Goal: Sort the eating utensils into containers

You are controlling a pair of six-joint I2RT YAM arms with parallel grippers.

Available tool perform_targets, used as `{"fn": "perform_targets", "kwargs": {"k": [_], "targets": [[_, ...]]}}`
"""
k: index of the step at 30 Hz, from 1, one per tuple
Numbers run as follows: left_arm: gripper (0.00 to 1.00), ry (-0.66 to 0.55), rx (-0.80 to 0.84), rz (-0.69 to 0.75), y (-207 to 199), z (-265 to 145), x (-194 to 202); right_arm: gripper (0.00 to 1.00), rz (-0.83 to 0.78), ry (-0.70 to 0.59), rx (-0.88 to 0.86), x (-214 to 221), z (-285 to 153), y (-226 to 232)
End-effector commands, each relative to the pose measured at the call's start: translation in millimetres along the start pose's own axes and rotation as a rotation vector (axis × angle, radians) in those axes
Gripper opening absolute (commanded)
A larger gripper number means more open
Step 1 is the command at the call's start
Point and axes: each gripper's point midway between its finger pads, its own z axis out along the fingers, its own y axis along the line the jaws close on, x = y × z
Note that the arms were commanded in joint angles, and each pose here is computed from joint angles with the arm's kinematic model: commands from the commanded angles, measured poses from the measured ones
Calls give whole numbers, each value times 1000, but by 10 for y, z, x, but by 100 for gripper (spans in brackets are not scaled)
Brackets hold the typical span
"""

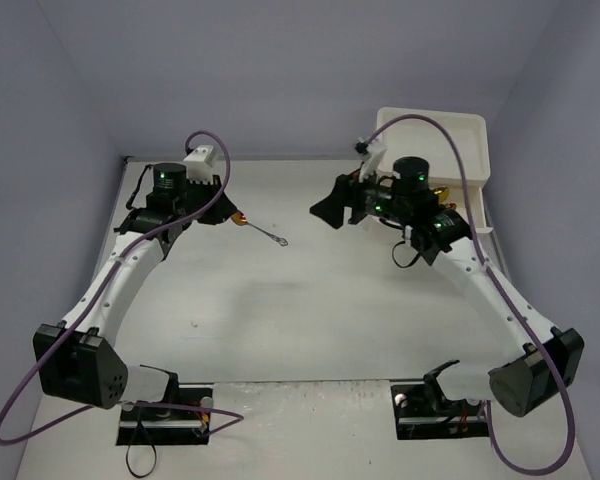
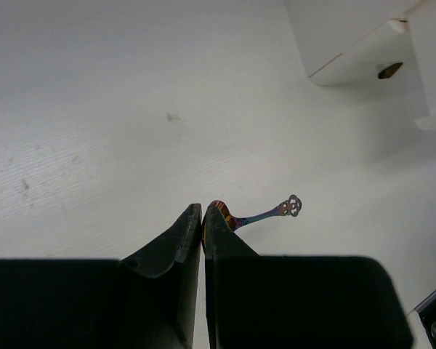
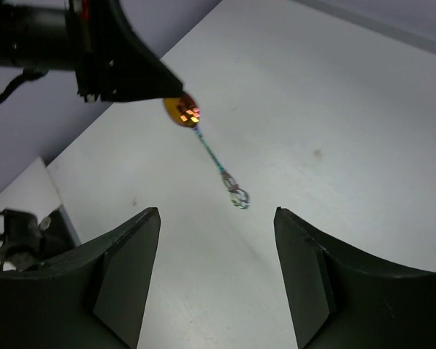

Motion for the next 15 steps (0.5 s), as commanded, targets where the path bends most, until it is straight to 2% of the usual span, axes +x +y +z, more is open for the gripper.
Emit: {"fn": "perform_targets", "kwargs": {"k": [1,6,15], "targets": [[0,-88,59,107,-367,-257,-341,62,-135,30,-151,22,276,495],[0,-98,117,134,-662,-415,-397,63,-204,130,-122,403,584,635],[0,-58,188,176,-943,-525,-306,61,-346,161,-22,576,856,671]]}}
